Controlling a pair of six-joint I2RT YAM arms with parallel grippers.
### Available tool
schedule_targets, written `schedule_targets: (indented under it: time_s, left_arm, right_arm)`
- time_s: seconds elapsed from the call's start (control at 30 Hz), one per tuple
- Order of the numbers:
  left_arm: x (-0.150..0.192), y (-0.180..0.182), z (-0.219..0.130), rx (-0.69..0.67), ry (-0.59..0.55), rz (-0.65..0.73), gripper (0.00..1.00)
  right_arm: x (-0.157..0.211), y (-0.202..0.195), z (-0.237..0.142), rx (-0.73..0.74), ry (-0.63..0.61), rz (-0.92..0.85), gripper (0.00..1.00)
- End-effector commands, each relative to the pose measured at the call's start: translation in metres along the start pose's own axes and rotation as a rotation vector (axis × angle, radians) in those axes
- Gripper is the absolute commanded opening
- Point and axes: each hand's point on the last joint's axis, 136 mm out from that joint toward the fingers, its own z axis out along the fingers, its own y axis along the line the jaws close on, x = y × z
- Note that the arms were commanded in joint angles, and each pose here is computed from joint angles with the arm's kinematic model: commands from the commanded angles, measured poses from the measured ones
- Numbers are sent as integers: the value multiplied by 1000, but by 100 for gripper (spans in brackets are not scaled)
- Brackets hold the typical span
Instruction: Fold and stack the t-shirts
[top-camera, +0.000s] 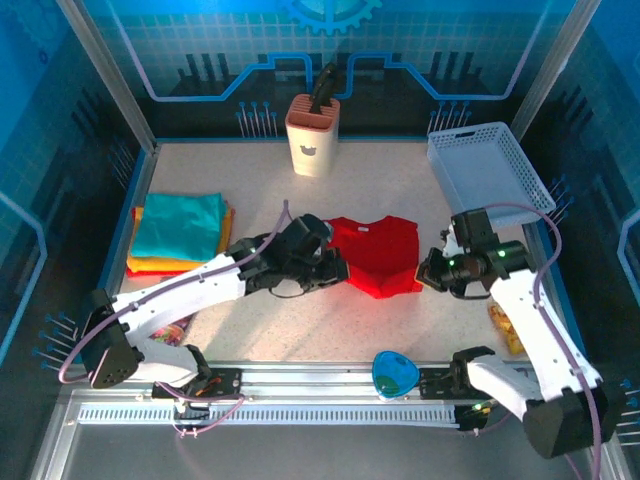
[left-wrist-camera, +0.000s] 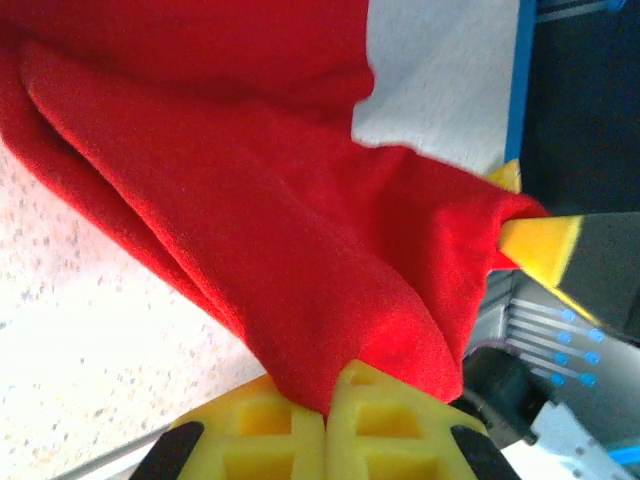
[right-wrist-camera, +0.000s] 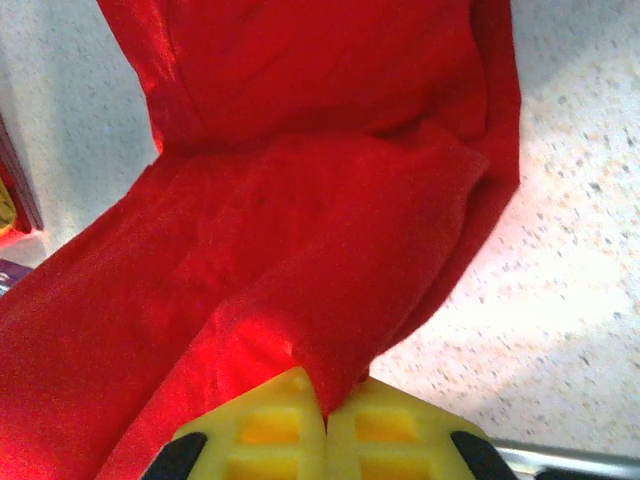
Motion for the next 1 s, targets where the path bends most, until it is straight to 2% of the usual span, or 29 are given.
schedule_targets:
  time_s: [0.0, 0.13, 0.33, 0.57, 0.97]
  left_arm:
    - [-33, 3, 0, 5, -69, -17, 0]
    - [-59, 13, 3, 17, -84, -63, 0]
    - [-89, 12, 11, 19, -98, -62, 0]
    - [-116, 13, 27, 23, -89, -80, 0]
    - [-140, 34, 63, -9, -46, -132, 0]
  right_arm:
    - [-34, 32, -6, -100, -66, -44, 0]
    - [-64, 47, -2, -134, -76, -42, 0]
    - [-93, 52, 10, -151, -72, -20, 0]
    - [-112, 46, 23, -169, -65, 19, 0]
    - [-134, 33, 48, -185, -32, 74, 0]
